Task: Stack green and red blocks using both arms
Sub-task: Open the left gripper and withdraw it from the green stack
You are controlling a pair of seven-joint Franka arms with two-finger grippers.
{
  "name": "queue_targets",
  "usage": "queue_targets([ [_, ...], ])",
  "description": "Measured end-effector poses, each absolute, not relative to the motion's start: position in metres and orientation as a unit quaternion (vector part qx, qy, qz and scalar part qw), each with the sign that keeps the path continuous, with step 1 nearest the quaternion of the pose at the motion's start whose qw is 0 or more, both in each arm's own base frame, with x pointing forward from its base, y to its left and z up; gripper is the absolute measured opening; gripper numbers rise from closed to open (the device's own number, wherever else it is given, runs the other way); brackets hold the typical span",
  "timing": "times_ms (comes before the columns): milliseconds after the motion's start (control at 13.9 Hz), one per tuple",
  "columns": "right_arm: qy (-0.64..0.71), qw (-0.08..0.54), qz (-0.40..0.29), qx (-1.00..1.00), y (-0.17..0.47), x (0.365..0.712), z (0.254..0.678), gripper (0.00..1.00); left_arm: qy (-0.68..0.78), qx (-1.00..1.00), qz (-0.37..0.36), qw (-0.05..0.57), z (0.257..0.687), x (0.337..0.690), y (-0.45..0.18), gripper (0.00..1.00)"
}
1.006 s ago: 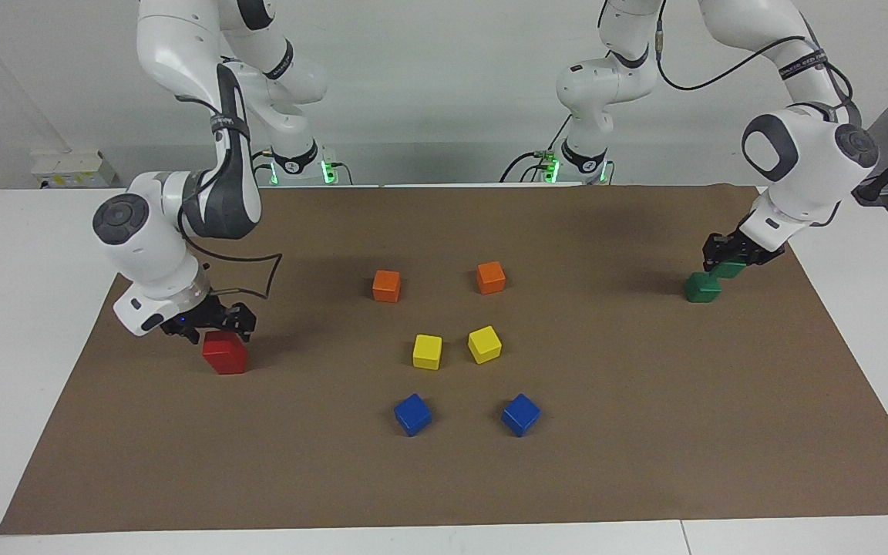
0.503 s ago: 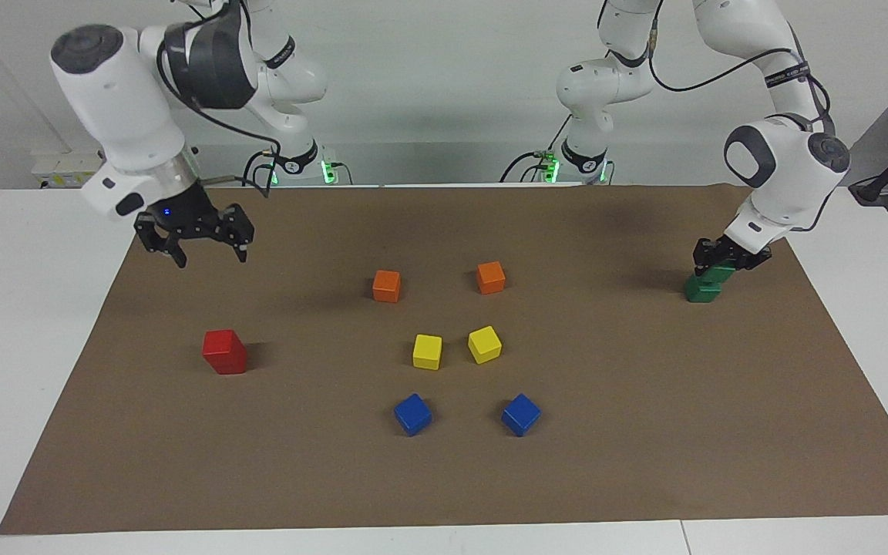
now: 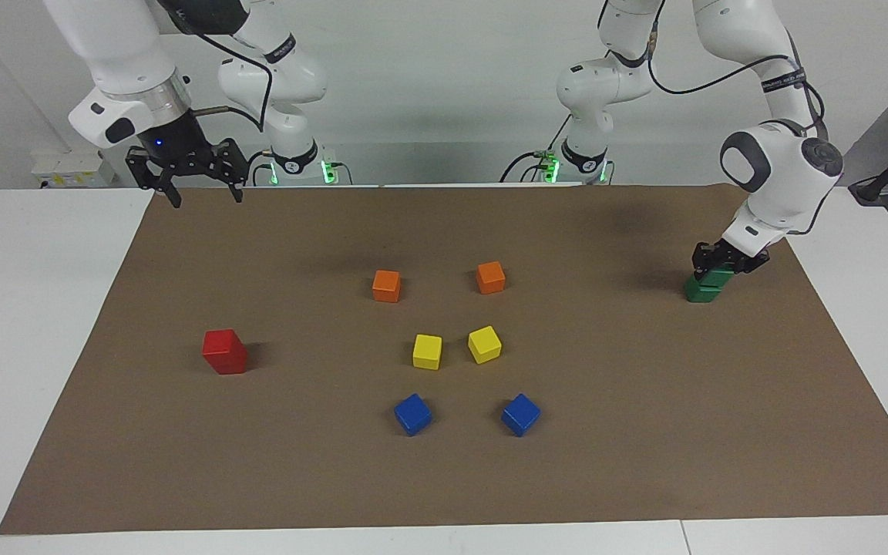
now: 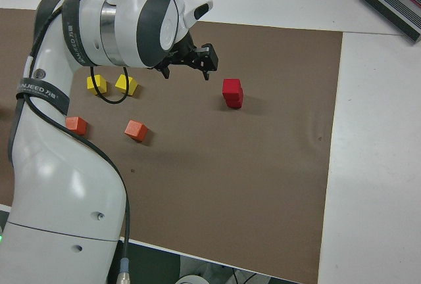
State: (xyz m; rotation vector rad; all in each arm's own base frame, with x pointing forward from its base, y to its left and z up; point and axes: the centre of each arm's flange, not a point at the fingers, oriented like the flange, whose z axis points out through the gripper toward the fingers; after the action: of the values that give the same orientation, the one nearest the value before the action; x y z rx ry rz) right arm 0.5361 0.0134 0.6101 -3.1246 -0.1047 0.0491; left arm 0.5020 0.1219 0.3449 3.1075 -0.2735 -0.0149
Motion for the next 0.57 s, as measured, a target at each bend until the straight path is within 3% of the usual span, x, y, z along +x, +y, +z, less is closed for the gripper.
queue_targets([
  [215,-0.033,0.007,0.019,-0.999,0.013,0.535,0.611,1.0,-0.088,0.996,-0.004,0.011,0.345,0.502,0.122,0.58],
  [431,-0.033,0.007,0.021,-0.999,0.013,0.535,0.611,1.0,-0.089,0.996,-0.007,0.012,0.344,0.502,0.122,0.94],
  [575,-0.031,0.007,0.021,-0.999,0.013,0.535,0.611,1.0,-0.09,0.996,-0.011,0.013,0.354,0.507,0.122,1.0],
])
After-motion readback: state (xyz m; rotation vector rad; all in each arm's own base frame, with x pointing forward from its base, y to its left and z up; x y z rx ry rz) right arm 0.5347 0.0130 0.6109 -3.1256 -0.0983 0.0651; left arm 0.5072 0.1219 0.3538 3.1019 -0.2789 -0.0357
